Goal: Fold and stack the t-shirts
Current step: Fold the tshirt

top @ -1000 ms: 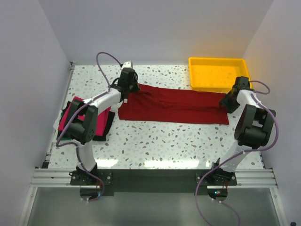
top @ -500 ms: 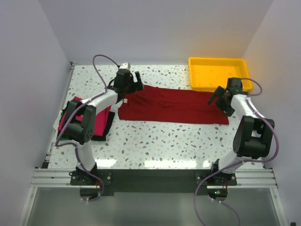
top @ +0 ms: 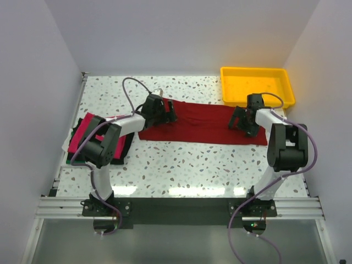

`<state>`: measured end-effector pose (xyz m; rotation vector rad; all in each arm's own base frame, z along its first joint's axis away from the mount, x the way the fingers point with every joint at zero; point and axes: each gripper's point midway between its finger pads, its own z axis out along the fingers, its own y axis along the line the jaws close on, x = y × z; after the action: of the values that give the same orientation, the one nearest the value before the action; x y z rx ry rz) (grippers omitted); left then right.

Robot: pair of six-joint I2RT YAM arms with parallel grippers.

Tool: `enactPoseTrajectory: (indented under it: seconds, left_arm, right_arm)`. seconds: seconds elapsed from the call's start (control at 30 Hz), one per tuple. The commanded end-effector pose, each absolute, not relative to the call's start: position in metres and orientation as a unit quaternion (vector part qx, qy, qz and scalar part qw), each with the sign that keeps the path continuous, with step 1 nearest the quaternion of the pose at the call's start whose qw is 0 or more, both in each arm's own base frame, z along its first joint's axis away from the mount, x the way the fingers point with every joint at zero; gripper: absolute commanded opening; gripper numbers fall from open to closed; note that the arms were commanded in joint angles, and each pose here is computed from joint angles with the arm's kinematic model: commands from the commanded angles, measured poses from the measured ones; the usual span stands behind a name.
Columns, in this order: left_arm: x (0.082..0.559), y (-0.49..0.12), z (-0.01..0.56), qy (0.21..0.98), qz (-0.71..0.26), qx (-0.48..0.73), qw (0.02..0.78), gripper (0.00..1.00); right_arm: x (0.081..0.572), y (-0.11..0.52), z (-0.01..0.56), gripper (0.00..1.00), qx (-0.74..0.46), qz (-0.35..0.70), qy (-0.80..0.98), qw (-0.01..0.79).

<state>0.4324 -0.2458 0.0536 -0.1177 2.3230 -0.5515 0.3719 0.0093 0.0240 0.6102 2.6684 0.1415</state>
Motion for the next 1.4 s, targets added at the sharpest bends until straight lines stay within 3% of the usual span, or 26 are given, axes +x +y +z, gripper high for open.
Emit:
enactPoseTrajectory:
  seconds: [0.0,0.23,0.63,0.83,1.1,1.37]
  left_arm:
    - [0.454,-0.243,0.049,0.902,-0.212,-0.064,0.37,1.0]
    - [0.471,-0.229,0.022,0.908,-0.195,-0.082,0.362,1.0]
    - [0.559,-0.262,0.006,0.888,-0.243,-0.058,0.385,1.0]
    - [0.612,-0.286,0.002,0.869,-0.268,-0.056,0.412,1.0]
    - [0.623,-0.317,-0.009,0.841,-0.358,-0.069,0.401,1.0]
    - [0.628,-0.311,0.027,0.827,-0.351,-0.067,0.433,1.0]
  right_arm:
    - [0.352,0.024,0.003,0.98,0.22,0.072,0.958,0.17]
    - [0.276,0.061,-0.014,0.98,0.212,0.082,0.968,0.11]
    - [0.135,0.212,-0.012,0.98,0.062,0.208,0.976,0.001]
    - [0.118,0.271,0.008,0.99,-0.077,0.212,0.974,-0.007]
    - [0.091,0.326,0.014,0.98,-0.2,0.22,0.954,-0.023]
    - [0.121,0.353,0.053,0.99,-0.211,0.242,0.945,0.065]
